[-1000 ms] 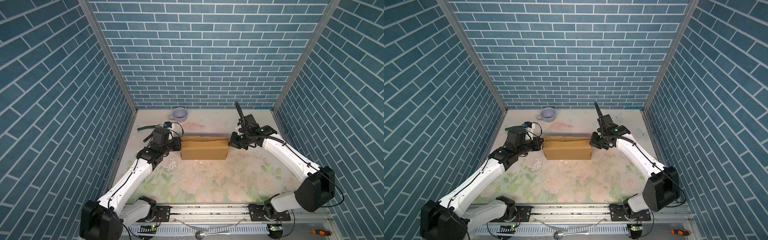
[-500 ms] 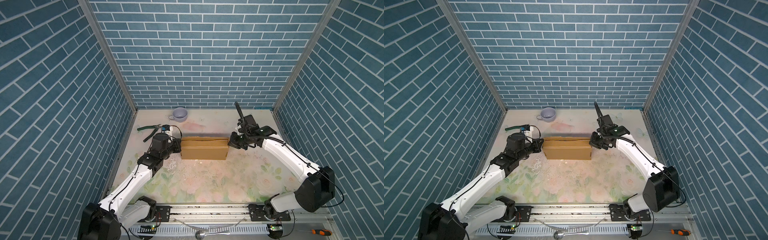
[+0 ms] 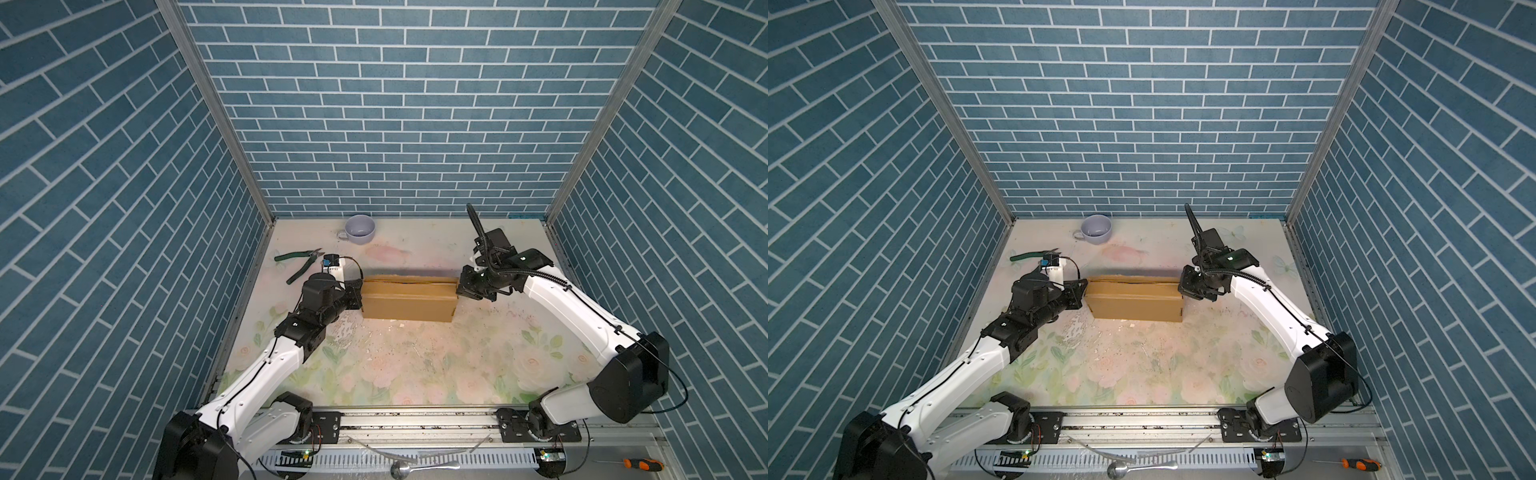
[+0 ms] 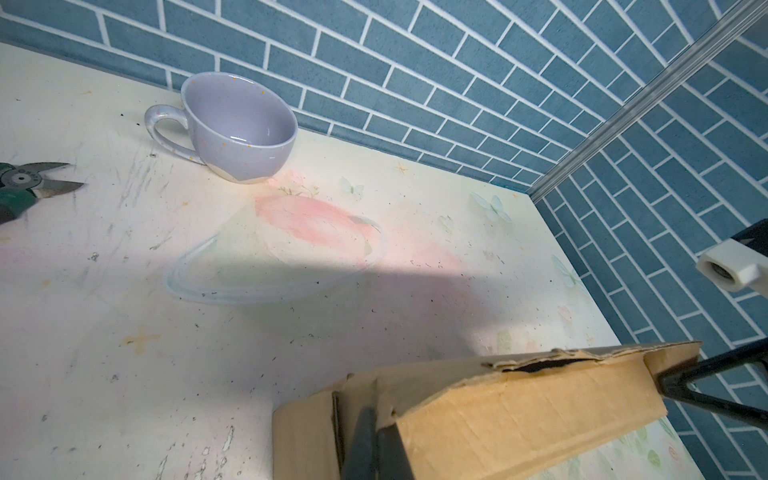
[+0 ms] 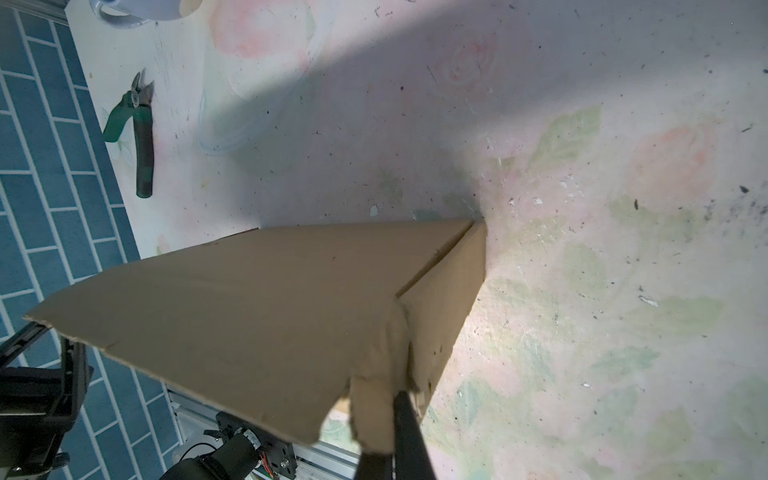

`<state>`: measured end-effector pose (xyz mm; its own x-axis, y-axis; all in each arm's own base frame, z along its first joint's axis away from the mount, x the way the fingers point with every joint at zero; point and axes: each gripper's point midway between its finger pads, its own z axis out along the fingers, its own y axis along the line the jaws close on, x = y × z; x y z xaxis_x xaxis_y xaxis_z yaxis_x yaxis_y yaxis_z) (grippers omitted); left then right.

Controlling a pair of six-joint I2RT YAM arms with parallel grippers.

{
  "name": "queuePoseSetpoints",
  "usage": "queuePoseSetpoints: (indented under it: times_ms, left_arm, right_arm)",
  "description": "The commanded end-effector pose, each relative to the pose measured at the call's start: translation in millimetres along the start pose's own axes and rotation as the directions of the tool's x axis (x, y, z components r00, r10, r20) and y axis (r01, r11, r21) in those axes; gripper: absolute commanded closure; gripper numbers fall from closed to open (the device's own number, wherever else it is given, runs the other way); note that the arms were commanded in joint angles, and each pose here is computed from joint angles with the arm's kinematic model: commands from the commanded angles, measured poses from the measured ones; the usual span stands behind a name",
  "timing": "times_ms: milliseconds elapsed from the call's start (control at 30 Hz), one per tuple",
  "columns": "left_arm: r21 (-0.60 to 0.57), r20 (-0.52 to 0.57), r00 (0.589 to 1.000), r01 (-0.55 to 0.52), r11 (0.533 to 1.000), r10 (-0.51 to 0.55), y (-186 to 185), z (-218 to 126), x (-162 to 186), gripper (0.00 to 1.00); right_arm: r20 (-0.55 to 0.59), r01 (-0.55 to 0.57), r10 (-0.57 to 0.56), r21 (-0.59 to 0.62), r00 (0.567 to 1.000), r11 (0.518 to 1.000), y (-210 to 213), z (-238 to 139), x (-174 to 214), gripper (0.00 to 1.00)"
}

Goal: Fold the paper box

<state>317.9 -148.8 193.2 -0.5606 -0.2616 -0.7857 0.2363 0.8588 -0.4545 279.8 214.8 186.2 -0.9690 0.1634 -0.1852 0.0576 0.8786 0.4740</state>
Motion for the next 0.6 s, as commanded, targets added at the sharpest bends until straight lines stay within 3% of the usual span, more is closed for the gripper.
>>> queuePoseSetpoints:
  times_ms: [0,200,333,433,567]
  left_arm:
    - [-0.121,-0.191,0.981,0.0,0.993,-0.023,34,3,58,1.0]
    - [-0.129,-0.205,0.979,-0.007,0.992,-0.02,39,3,66,1.0]
    - [-0.14,-0.211,0.978,-0.019,0.99,-0.011,41,2,67,1.0]
    - [-0.148,-0.22,0.975,-0.038,0.988,0.004,42,1,67,1.0]
    - [-0.158,-0.24,0.97,-0.062,0.985,0.022,44,0,67,1.0]
  right_arm:
    - [-0.06,-0.016,0.021,0.086,0.998,0.996,-16,4,14,1.0]
    - [-0.033,0.018,-0.013,0.17,0.999,0.985,-37,26,20,1.0]
    - [0.02,0.068,-0.071,0.134,0.997,0.989,-30,18,13,1.0]
    - [0.034,0.111,-0.115,0.111,0.993,0.988,-21,3,10,0.94]
    - [-0.024,0.139,-0.138,0.038,0.99,0.99,-12,-10,15,0.79]
